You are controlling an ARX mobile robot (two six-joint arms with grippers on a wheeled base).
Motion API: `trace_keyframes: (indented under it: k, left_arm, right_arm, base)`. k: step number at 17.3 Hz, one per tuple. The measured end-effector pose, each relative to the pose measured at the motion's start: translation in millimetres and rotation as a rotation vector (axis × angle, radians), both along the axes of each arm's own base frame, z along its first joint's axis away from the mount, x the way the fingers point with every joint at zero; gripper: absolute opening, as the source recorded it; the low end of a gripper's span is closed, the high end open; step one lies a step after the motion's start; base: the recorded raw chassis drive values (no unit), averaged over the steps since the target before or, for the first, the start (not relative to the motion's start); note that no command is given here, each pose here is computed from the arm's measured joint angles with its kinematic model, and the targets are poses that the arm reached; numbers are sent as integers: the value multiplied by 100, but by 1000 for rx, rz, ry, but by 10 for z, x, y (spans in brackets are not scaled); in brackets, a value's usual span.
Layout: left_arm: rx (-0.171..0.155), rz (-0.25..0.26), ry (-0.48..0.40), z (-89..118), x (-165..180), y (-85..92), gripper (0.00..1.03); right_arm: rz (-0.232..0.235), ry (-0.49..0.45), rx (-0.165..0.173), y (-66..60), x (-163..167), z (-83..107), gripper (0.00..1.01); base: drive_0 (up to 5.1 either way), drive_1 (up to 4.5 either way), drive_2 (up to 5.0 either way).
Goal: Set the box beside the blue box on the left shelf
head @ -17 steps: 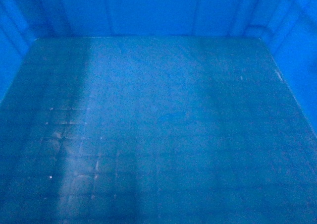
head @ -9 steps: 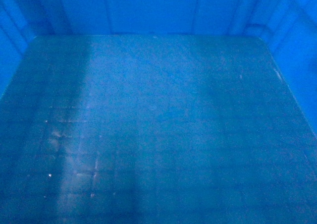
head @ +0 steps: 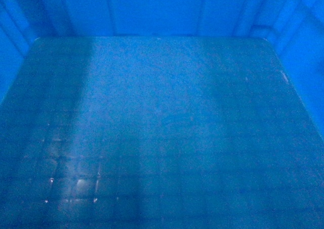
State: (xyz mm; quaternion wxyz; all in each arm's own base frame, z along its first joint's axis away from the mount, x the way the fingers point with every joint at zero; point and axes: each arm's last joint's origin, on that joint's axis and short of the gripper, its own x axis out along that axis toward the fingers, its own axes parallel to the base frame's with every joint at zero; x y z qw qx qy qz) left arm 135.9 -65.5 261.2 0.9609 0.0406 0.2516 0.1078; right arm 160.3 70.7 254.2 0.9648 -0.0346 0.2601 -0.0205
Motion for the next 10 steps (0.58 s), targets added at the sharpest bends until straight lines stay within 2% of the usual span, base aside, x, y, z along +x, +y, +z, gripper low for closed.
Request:
trace_keyframes:
  k: [2,7,10]
  left_arm:
    - [0,-1,1,-1,1,-1,13]
    - [2,-3,8,-9,4,-3,13]
    - [-3,-2,1,-3,6,-5,13]
  right_arm:
    - [0,3,-2,0,-1,-3,13]
    - [0,10,-5,-1,-2,-10,13]
    - [-1,-1,-1,1,3,-1,13]
  base:
    - [-1,409,-411]
    - [0,0,0]
    - [-481,148,345]
